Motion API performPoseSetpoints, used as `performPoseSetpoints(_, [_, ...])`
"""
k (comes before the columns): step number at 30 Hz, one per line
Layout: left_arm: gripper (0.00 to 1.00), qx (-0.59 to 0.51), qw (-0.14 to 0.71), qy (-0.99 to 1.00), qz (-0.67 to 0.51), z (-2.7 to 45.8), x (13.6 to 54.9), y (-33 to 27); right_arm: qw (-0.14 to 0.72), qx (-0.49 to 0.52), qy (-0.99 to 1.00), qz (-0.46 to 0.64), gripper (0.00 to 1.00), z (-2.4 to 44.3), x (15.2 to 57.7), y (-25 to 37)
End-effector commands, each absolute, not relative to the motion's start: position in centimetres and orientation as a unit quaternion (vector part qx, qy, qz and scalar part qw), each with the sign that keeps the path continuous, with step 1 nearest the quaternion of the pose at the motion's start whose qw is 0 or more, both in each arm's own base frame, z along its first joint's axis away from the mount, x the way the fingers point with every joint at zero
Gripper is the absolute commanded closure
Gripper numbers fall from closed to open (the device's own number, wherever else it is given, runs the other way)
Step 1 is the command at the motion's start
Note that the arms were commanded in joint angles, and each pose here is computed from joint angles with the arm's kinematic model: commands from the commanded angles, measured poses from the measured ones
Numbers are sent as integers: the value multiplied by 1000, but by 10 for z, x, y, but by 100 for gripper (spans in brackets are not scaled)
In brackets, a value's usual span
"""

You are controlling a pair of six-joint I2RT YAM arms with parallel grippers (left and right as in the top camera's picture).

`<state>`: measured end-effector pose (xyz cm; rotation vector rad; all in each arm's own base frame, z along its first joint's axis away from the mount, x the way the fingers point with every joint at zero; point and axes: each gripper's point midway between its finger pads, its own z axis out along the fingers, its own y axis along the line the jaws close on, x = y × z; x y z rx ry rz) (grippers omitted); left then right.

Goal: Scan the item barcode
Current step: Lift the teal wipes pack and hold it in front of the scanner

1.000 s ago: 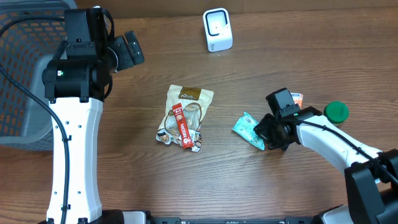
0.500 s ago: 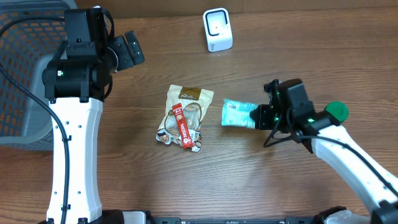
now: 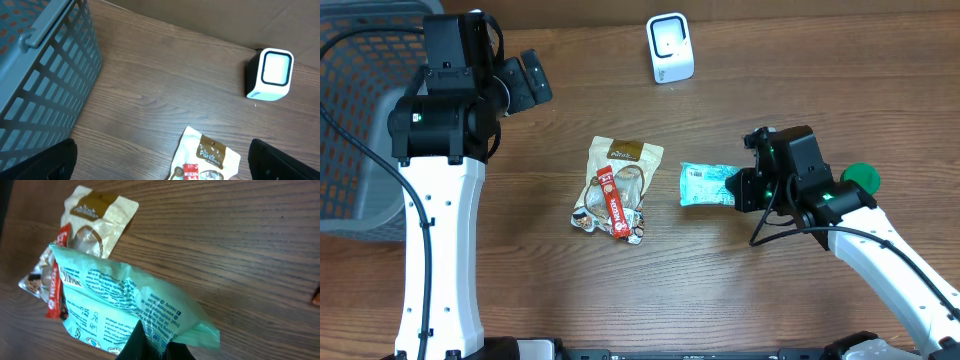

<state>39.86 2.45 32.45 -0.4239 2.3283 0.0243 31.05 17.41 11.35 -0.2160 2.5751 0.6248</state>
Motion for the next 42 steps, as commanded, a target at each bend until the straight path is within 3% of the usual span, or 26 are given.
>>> performPoseSetpoints(1, [0, -158, 393, 906, 11, 337, 397, 25, 277, -112, 929, 219, 97, 131, 323, 174])
performPoseSetpoints(11, [0, -158, 393, 906, 11, 337, 397, 25, 399, -175, 889, 140, 97, 285, 376, 165])
performPoseSetpoints(19, [0, -158, 393, 906, 11, 337, 397, 25, 488, -225, 843, 34, 97, 352, 437, 159])
performPoseSetpoints(24, [0, -158, 393, 906, 11, 337, 397, 25, 527, -292, 798, -17, 97, 350, 476, 172])
performPoseSetpoints(42, [0, -158, 393, 906, 11, 337, 397, 25, 526, -370, 691, -331, 97, 263, 589, 204])
